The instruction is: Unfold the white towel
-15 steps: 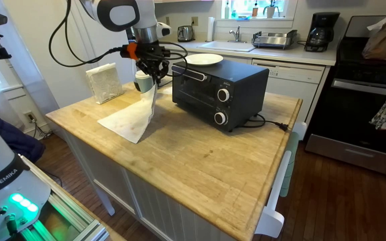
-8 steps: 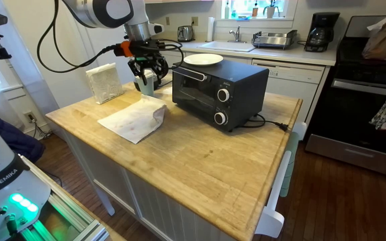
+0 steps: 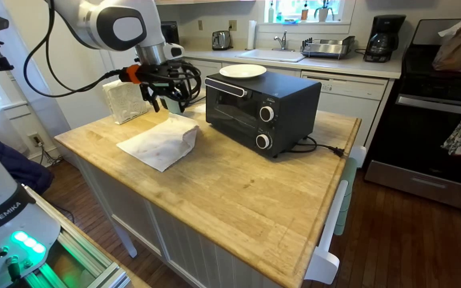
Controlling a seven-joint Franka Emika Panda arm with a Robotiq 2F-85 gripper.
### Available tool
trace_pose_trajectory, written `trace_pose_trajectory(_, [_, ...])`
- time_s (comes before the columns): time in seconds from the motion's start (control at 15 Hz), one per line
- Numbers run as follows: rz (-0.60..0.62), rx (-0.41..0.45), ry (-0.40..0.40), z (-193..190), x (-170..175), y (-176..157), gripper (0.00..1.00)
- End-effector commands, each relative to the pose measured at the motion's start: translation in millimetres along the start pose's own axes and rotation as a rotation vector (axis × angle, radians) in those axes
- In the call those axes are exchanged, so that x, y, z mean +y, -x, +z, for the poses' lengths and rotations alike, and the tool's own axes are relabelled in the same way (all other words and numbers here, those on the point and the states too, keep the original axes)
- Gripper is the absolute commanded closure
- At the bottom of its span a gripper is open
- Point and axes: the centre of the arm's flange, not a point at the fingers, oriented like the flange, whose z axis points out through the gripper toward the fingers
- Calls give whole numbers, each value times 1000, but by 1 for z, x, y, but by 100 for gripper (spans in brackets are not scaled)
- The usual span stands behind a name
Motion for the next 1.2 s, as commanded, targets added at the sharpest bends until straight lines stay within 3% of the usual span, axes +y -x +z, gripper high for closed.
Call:
trace_pose_trajectory(0.0, [101, 71, 60, 32, -19, 16, 0])
trace_pose_trajectory(0.27, [117, 53, -63, 57, -37, 18, 0])
trace_pose_trajectory(0.53, [122, 58, -161, 73, -33, 5, 0])
trace_pose_trajectory(0.93, [191, -29, -180, 105, -1, -3, 0])
trace_pose_trajectory(1.13, [215, 36, -101, 100, 22, -1, 0])
